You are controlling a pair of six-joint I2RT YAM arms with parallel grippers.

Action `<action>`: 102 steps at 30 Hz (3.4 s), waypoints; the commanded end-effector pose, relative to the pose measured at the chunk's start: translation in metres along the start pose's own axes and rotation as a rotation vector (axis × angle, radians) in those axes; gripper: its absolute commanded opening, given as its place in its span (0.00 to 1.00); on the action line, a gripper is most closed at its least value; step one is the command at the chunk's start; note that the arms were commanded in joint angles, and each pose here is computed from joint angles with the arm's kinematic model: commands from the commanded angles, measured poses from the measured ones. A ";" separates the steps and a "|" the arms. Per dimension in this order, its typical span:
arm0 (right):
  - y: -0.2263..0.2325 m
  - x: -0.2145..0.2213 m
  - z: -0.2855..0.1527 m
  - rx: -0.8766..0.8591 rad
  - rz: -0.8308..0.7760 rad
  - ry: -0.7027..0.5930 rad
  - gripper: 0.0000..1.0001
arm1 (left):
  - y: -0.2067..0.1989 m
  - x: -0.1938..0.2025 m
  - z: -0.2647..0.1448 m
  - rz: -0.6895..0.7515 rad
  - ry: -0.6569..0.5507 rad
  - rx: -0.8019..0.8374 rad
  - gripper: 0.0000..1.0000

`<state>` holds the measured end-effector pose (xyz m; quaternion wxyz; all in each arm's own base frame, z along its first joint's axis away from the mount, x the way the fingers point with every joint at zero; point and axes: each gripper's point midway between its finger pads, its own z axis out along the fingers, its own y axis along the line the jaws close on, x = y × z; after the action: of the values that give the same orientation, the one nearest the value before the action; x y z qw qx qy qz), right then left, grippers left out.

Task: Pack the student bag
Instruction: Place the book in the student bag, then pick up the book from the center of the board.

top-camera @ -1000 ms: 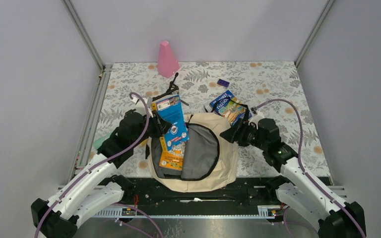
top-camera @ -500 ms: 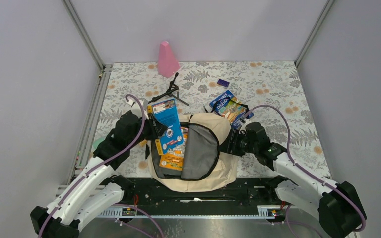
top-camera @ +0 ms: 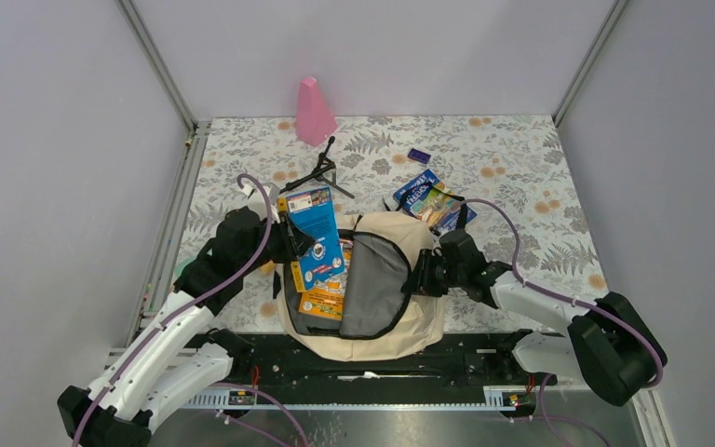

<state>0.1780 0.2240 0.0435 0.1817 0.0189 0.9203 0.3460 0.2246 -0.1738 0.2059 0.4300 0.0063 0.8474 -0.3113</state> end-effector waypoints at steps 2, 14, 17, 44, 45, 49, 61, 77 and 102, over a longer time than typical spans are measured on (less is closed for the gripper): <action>0.024 -0.024 0.002 -0.035 -0.074 -0.042 0.15 | -0.026 -0.032 -0.013 0.052 -0.059 0.082 0.07; 0.035 -0.079 -0.064 0.127 -0.230 -0.279 0.00 | -0.026 0.014 -0.018 0.077 0.158 0.137 0.07; 0.041 -0.084 -0.075 0.135 -0.246 -0.288 0.00 | -0.044 0.024 -0.012 0.018 0.191 0.264 0.08; 0.134 -0.115 -0.138 -0.135 -0.272 -0.423 0.00 | -0.008 0.096 0.070 -0.187 0.392 0.228 0.03; 0.135 -0.116 -0.139 -0.141 -0.270 -0.426 0.00 | -0.008 0.099 0.073 -0.192 0.401 0.228 0.02; 0.139 -0.120 -0.138 -0.154 -0.266 -0.437 0.00 | -0.020 0.101 0.090 -0.174 0.390 0.250 0.02; 0.133 -0.120 -0.127 -0.136 -0.251 -0.428 0.00 | -0.043 0.119 0.121 -0.151 0.398 0.236 0.36; 0.094 -0.122 -0.122 0.025 -0.239 -0.464 0.42 | -0.017 0.034 0.040 0.096 0.118 0.004 0.99; -0.130 -0.209 -0.112 0.451 0.191 -0.449 0.65 | 0.023 -0.013 -0.006 0.117 0.054 -0.009 0.99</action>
<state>0.3190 0.0380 0.1066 0.3309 0.2002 0.9152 0.1128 0.2355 -0.1421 0.1968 0.4139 0.0426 0.8721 -0.2574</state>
